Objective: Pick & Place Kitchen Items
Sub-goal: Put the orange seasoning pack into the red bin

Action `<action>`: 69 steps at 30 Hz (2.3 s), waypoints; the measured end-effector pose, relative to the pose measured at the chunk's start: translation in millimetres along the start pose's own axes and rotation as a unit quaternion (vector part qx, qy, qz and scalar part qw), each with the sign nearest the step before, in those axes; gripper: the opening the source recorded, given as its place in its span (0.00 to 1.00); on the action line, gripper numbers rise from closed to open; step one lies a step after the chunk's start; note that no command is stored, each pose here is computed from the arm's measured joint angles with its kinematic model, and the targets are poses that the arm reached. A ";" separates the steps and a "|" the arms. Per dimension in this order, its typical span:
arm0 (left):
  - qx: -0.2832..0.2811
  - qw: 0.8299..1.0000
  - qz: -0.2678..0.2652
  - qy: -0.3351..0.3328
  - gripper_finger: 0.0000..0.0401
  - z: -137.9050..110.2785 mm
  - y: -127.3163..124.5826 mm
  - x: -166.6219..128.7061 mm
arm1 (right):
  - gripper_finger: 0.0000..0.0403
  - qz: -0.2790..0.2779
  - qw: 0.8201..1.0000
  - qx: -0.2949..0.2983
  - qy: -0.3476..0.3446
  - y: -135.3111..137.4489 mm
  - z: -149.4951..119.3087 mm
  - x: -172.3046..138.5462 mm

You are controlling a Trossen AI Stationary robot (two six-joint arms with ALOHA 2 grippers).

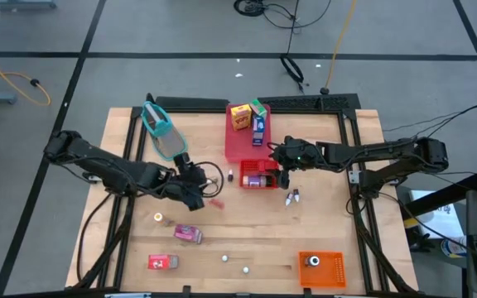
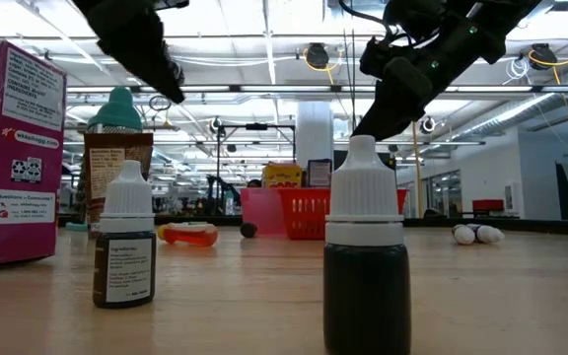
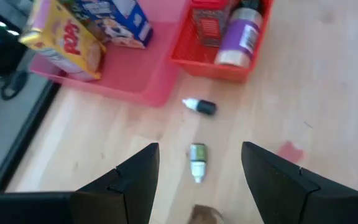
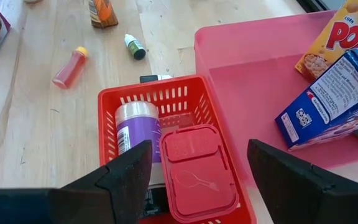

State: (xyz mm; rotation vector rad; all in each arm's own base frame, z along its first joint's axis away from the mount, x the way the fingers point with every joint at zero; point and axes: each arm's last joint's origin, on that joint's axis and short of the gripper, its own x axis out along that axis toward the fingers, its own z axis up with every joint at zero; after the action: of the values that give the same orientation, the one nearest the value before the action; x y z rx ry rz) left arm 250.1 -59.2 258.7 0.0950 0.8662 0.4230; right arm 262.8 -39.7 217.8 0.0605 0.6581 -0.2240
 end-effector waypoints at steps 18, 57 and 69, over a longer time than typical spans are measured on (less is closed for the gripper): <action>0.008 0.993 -0.008 0.115 0.57 -22.4 7.0 -5.8 | 0.63 0.000 1.000 0.000 0.002 0.0 -0.4 0.0; -0.012 0.990 -0.027 0.139 0.01 -40.7 14.1 21.1 | 0.64 0.000 1.000 0.000 0.002 0.0 -0.4 0.1; -0.004 0.998 -0.039 0.054 0.00 5.6 21.8 2.8 | 0.64 0.000 1.000 0.000 0.002 0.1 -0.4 0.1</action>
State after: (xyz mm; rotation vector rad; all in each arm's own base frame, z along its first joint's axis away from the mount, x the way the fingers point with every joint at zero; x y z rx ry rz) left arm 249.0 -37.7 265.8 0.0317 0.9722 0.3610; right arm 262.7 -39.7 217.5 0.0614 0.6627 -0.2237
